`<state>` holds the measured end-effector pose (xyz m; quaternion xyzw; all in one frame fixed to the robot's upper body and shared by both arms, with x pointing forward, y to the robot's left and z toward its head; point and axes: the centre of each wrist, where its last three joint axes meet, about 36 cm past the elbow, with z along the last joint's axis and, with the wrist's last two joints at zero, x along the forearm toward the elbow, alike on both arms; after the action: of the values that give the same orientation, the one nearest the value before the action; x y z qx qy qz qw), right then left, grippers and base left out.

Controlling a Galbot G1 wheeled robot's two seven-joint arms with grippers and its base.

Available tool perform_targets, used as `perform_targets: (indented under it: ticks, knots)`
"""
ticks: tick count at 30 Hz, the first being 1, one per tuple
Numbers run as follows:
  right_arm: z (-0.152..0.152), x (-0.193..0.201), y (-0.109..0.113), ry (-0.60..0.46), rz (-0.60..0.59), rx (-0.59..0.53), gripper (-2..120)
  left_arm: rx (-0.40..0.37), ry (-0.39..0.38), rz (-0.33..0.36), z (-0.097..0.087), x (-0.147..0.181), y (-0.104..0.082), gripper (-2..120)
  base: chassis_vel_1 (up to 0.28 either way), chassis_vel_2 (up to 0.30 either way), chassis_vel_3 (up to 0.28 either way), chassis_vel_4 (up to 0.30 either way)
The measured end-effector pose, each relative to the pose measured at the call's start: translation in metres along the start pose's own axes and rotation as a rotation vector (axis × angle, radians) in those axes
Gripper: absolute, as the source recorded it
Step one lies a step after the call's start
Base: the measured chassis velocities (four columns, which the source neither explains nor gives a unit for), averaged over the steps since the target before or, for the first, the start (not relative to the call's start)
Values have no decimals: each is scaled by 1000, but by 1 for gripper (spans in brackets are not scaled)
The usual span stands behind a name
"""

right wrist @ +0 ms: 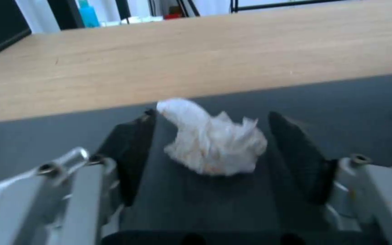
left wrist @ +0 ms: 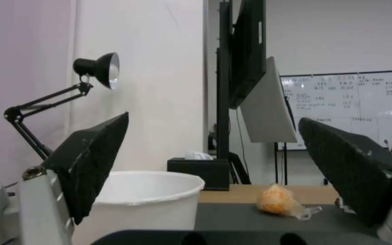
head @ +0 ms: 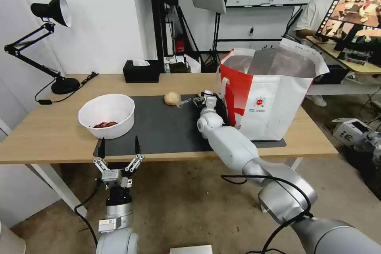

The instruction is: Pick up the trash from the table and place it into the takeout bag.

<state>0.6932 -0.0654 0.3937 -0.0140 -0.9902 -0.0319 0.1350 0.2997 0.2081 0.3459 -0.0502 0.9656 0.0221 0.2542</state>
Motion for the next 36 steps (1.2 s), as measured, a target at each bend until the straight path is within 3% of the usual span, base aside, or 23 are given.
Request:
perform_targets:
  ticks: [7,10,13,17,30,36]
  knots:
    - [1,0,0,2,1,0,32,1,-2,-1,0,-1,0,100,0,0,0,0]
    - [1,0,0,2,2,0,29,1,-2,-1,1,-1,0,100,0,0,0,0]
    - [0,0,-1,2,3,-2,13,1,-1,-1,1,-1,0,100,0,0,0,0]
    - [1,0,-1,2,3,-3,0,1,-2,-2,2,-1,0,100,0,0,0,0]
    - [-1,2,2,-6,-18,-8,0,1,-1,-2,2,-1,0,100,0,0,0,0]
    - [-11,16,26,-45,-123,-7,0,1,-3,-3,1,-1,0,100,0,0,0,0]
